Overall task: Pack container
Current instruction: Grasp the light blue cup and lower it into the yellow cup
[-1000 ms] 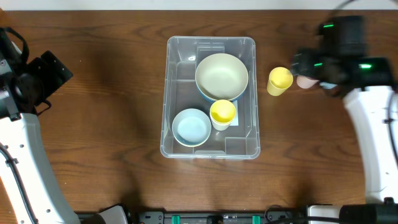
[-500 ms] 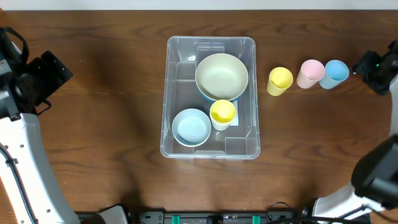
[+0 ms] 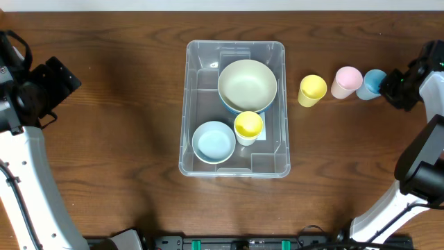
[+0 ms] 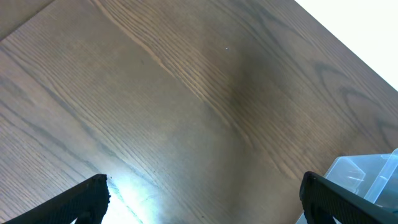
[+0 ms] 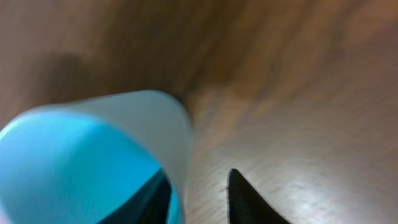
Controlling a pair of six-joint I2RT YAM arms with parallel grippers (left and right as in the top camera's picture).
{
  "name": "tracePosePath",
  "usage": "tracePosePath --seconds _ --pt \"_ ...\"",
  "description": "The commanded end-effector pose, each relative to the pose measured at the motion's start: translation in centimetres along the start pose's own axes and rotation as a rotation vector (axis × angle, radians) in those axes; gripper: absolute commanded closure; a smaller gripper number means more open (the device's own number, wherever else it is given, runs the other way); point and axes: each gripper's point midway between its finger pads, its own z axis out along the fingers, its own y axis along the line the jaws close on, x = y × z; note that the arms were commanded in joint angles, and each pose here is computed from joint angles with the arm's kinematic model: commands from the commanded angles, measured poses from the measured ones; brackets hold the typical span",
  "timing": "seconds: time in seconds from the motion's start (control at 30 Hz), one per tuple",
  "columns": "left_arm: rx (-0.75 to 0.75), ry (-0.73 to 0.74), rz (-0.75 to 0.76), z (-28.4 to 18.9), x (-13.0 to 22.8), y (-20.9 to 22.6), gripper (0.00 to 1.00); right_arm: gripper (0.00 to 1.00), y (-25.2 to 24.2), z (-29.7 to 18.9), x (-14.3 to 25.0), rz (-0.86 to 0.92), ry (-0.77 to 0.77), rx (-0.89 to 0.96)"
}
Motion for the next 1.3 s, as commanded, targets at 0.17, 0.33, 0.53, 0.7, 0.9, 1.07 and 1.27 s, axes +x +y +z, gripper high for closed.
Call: tracePosePath --seconds 0.17,0.33,0.53,0.7,0.9,1.07,1.27 --pt "-0.016 0.011 -0.005 0.4 0.2 0.4 0.02 0.97 -2.6 -5.5 -2.6 0.008 -0.168 0.165" --pt "-0.016 0.011 -0.005 0.4 0.2 0.4 0.02 0.99 0.1 -12.8 -3.5 -0.021 -0.329 0.088" --pt "-0.016 0.011 -0.005 0.4 0.2 0.4 0.02 0.99 6.6 -20.2 -0.5 -0.155 -0.420 -0.113" --pt "-0.016 0.011 -0.005 0.4 0.2 0.4 0.02 0.99 15.4 -24.6 7.3 -0.405 -0.363 -0.379" --pt "-0.016 0.011 -0.005 0.4 0.2 0.4 0.02 0.99 21.2 -25.1 18.8 -0.704 -0.186 -0.483" --pt "-0.016 0.011 -0.005 0.4 0.2 0.4 0.02 0.99 23.7 -22.9 26.4 -0.934 -0.038 -0.477" --pt "-0.016 0.011 -0.005 0.4 0.2 0.4 0.02 0.99 24.5 -17.9 30.0 -1.039 0.060 -0.355"
